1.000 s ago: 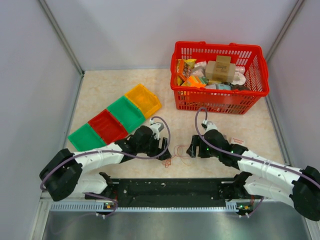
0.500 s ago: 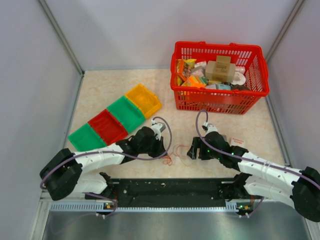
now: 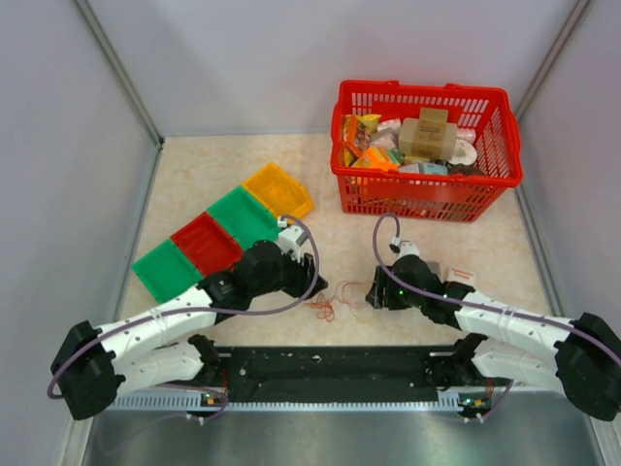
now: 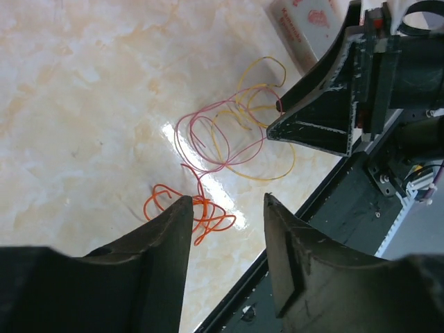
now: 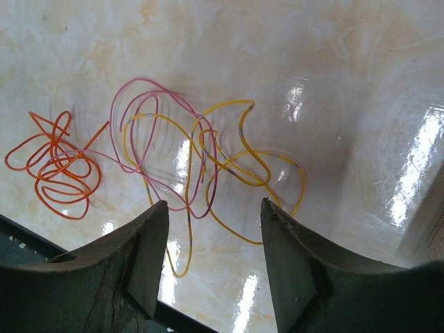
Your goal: Untangle the cables
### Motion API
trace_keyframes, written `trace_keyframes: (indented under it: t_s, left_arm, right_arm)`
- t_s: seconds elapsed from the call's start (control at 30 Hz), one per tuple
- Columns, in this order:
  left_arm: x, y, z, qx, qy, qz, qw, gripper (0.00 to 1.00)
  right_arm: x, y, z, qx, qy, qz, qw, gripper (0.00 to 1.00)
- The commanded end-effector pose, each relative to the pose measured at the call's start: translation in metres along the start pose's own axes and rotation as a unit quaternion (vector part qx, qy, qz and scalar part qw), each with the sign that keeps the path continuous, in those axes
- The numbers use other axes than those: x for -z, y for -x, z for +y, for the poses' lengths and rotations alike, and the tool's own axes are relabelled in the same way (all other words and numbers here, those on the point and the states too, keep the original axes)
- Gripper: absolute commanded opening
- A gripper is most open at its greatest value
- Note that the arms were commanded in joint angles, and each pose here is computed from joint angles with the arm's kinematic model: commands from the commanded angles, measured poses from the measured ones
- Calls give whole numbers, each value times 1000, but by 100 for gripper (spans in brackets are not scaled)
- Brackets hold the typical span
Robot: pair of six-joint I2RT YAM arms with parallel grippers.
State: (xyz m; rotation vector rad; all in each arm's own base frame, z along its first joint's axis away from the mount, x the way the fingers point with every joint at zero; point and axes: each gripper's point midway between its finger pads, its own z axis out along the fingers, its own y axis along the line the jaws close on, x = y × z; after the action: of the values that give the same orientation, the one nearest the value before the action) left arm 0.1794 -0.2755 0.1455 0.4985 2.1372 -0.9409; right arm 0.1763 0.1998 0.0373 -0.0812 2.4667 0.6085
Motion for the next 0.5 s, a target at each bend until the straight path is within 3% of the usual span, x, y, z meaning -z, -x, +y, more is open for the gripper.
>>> trace_keyframes:
  t_s: [0.0, 0.17, 0.3, 0.47]
  left_arm:
    - [-10, -11, -2, -1, -9, 33, 999, 54]
    - [-28, -41, 7, 9, 1, 75, 997, 57]
    - [-37, -60, 14, 2, 17, 101, 995, 51]
    - [-53, -75, 16, -15, 28, 120, 992, 56]
  right_arm:
    - [8, 30, 13, -3, 18, -57, 998, 55]
    - [18, 31, 10, -11, 24, -79, 997, 55]
    - [21, 28, 11, -18, 36, -78, 996, 54]
    - [17, 23, 17, -18, 52, -65, 996, 54]
